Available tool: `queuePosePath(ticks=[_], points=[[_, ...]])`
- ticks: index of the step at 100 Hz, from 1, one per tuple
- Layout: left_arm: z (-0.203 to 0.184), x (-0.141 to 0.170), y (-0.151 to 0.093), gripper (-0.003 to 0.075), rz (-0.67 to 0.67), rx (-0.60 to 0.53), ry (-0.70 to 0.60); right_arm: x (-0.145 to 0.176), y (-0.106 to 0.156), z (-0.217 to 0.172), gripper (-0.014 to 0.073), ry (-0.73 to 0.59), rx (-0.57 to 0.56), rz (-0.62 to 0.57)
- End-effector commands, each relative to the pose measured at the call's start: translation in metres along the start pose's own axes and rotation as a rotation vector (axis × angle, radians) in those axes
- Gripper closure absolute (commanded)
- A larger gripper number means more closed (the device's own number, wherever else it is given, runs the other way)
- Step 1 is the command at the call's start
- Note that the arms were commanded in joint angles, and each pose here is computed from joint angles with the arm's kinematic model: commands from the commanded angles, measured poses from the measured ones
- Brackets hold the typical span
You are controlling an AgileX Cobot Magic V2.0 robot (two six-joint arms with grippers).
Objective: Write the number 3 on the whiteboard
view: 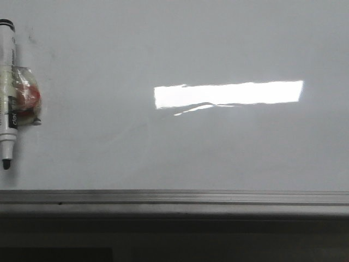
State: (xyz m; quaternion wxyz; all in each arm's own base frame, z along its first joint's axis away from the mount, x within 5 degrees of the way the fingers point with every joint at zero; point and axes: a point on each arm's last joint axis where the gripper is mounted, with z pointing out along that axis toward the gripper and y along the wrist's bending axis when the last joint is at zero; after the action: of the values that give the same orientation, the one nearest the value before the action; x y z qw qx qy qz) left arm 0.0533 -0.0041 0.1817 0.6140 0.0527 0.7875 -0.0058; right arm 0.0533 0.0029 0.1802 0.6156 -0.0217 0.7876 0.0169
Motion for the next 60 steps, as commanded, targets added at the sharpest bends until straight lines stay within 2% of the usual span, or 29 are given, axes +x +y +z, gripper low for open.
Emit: queuePosePath(ticks=[1, 60], points=[[0.0017, 0.0046, -0.0001, 0.0741, 0.001, -0.006, -0.052, 0.0061, -0.0008, 0.0015, 0.0646, -0.003, 0.011, -0.023], [0.0017, 0.0046, -0.0001, 0.0741, 0.001, -0.006, -0.052, 0.0050, -0.0009, 0.0015, 0.0646, -0.015, 0.012, -0.026]])
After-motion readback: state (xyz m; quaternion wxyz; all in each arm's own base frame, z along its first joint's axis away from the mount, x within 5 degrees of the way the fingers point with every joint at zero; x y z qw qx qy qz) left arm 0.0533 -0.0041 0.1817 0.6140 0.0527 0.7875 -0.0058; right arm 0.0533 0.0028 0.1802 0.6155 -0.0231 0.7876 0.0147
